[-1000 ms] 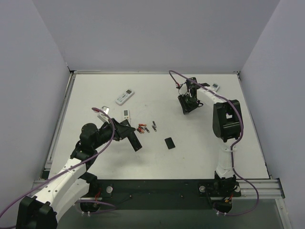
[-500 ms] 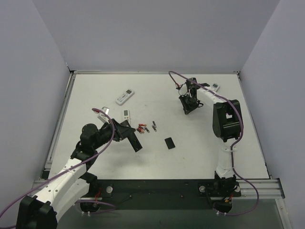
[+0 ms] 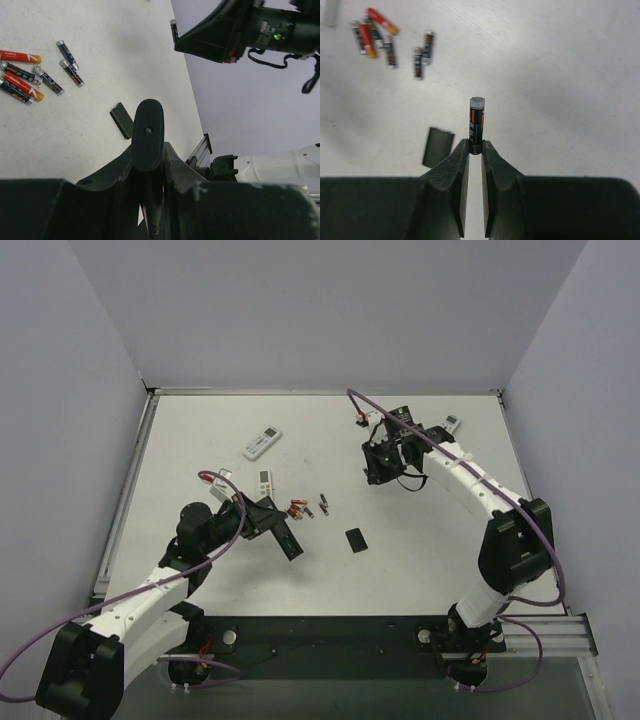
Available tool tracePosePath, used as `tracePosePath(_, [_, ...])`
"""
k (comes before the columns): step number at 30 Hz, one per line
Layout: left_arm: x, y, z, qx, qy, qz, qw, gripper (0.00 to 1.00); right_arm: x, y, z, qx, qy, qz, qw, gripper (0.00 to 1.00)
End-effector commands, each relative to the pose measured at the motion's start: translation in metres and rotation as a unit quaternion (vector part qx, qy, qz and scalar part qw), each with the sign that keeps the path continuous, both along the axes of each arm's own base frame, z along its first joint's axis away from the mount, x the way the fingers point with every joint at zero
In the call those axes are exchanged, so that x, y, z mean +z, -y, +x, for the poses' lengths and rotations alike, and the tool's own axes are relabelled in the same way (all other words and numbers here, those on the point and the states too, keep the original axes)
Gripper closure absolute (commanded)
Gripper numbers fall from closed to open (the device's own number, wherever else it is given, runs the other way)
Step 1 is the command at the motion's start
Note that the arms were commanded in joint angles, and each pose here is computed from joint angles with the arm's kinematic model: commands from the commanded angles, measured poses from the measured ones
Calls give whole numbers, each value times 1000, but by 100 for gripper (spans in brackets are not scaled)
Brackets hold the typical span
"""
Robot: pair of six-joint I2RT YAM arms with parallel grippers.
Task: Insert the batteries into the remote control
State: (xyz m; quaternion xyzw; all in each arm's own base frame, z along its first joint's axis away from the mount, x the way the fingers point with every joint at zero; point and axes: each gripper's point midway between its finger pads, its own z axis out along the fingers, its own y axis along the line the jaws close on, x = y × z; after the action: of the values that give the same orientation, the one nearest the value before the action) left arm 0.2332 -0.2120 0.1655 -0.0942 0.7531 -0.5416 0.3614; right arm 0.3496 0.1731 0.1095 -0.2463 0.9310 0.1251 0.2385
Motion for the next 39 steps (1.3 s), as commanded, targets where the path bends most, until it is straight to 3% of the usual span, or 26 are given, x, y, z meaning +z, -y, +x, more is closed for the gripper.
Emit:
tracePosePath(1, [36,5,7,-5,79,-32,996,100,35,-50,-59,45,-12,48,998,100])
tracePosePath(9, [53,12,16,-21,121,-20,992,100,64,-96,-122,125,3,59,990,100])
tracePosePath(18, [48,3,20,-13,140,46,989,100,-21,-44,-135,-11,-82,-59,995,100])
tracePosePath(22, [51,-3,19,-2,155,71,985,100,-52,-10,-129,-98,-101,-102,985,100])
tracePosePath(27, [47,-13,20,16,153,102,983,100,-70,5,-115,-148,-111,-83,979,100])
tracePosePath(39, [40,-18,16,22,151,117,981,100,-104,4,-89,-101,-120,-128,979,95])
